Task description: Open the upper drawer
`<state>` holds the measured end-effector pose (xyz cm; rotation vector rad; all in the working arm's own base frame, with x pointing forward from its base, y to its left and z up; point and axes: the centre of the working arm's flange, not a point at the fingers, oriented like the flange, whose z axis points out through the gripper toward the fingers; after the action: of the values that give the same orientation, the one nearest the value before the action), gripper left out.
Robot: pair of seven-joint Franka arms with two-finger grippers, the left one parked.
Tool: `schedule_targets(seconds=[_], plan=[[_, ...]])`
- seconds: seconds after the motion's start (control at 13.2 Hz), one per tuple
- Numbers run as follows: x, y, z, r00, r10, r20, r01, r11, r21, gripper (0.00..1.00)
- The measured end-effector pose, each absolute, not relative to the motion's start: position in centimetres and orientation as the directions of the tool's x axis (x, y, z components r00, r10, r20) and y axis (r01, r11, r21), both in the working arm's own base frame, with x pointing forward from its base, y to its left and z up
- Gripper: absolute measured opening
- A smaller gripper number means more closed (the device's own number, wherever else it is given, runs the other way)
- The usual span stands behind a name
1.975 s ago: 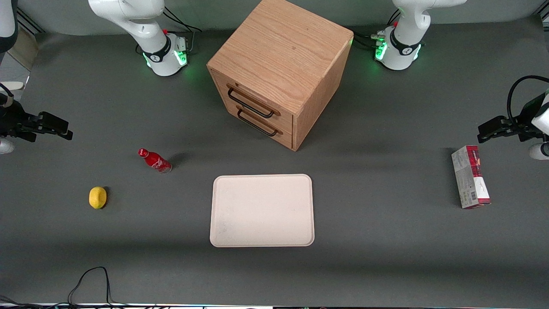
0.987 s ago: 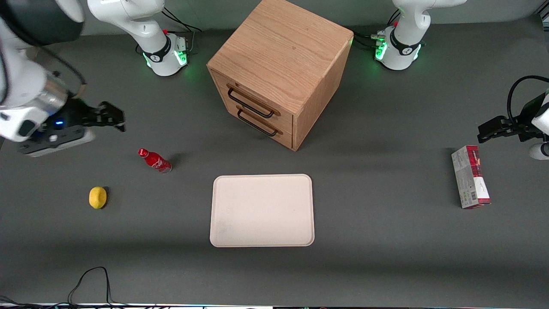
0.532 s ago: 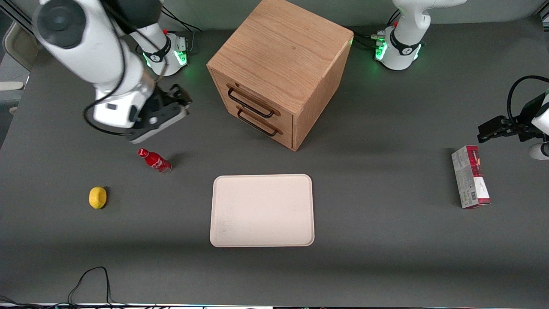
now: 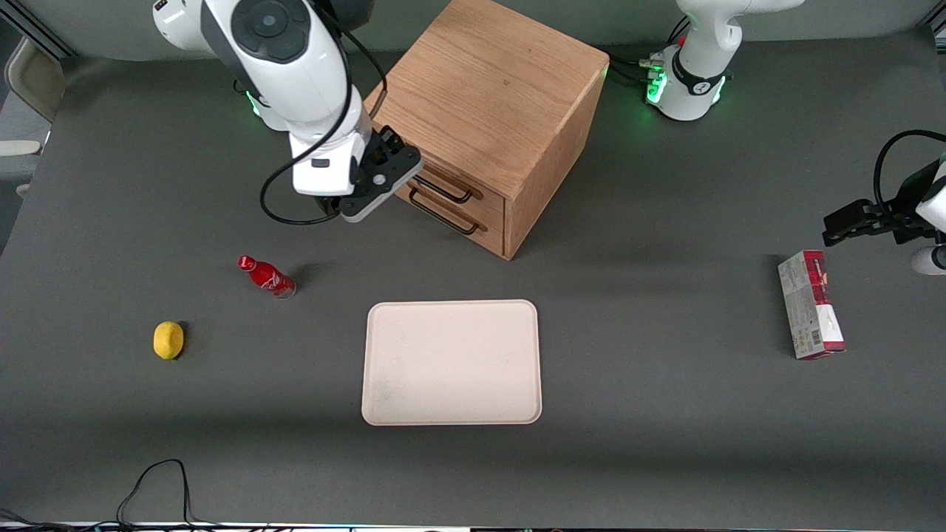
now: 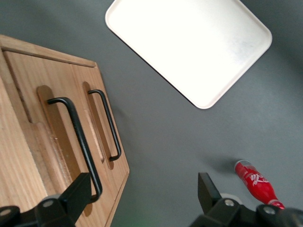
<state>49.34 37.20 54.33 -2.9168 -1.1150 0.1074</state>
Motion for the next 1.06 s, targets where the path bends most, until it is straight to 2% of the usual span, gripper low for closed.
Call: schedule_targets(seconds=[0.46, 0.76, 1.06], plan=[[47.7, 40.0, 53.5, 0.703, 0.709, -0.058, 0.708, -0.705, -0.045, 1.00], [48.0, 39.7, 53.5, 0.655, 0.755, -0.034, 0.740, -0.650, -0.173, 1.00], [48.5, 38.5, 53.4, 0.618, 0.786, -0.026, 0.767, -0.610, -0.200, 1.00]])
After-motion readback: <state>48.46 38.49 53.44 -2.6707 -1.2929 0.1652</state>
